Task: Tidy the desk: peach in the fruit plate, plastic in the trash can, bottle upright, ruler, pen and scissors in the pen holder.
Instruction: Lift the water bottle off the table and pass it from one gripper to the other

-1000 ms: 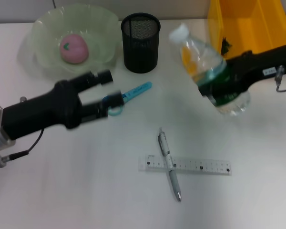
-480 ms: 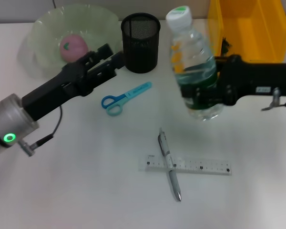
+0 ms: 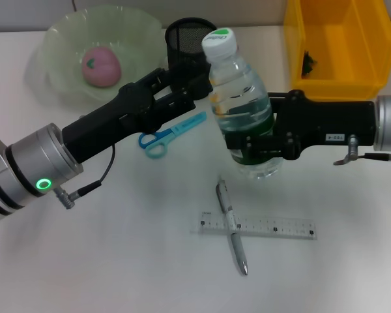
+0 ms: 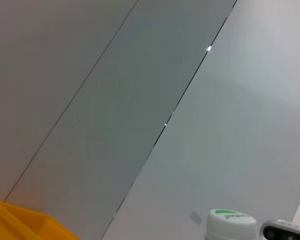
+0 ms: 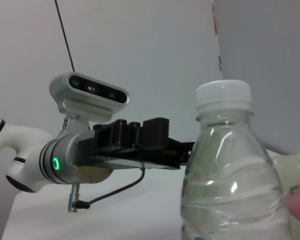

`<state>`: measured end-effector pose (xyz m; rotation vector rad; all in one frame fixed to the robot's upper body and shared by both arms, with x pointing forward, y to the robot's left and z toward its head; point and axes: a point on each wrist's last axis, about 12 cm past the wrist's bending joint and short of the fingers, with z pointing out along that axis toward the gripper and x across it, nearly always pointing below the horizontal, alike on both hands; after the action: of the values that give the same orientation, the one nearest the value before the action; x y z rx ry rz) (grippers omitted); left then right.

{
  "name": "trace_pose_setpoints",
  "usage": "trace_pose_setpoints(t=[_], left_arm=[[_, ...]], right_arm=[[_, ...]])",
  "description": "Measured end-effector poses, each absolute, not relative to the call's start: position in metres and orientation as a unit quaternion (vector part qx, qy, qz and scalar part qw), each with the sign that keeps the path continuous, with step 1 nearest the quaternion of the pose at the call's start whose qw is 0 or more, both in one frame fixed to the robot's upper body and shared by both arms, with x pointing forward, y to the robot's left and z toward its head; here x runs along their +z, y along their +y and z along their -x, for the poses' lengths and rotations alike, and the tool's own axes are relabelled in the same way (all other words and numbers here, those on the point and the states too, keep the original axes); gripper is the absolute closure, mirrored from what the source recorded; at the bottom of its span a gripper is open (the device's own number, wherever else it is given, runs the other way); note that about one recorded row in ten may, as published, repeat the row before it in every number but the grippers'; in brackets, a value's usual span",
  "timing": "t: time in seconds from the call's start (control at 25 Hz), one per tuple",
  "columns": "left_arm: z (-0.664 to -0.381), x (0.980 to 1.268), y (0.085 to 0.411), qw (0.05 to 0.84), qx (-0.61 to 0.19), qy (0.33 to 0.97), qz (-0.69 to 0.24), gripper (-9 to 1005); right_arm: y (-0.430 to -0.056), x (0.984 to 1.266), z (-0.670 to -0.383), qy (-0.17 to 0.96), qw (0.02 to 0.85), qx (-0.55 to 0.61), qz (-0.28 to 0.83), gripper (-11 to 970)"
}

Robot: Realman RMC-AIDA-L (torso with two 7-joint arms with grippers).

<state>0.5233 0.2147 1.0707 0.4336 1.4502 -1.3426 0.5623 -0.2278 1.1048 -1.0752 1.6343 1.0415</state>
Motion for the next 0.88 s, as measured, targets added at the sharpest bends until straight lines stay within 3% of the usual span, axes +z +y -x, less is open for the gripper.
trace_pose_setpoints(t=[0.88], left_arm=[[-0.528, 1.071, 0.206, 0.533, -0.555, 0.609, -0.192, 219]], right_arm=[[-0.214, 1.097, -0.561, 0.663, 0.416, 0.431, 0.450, 259]])
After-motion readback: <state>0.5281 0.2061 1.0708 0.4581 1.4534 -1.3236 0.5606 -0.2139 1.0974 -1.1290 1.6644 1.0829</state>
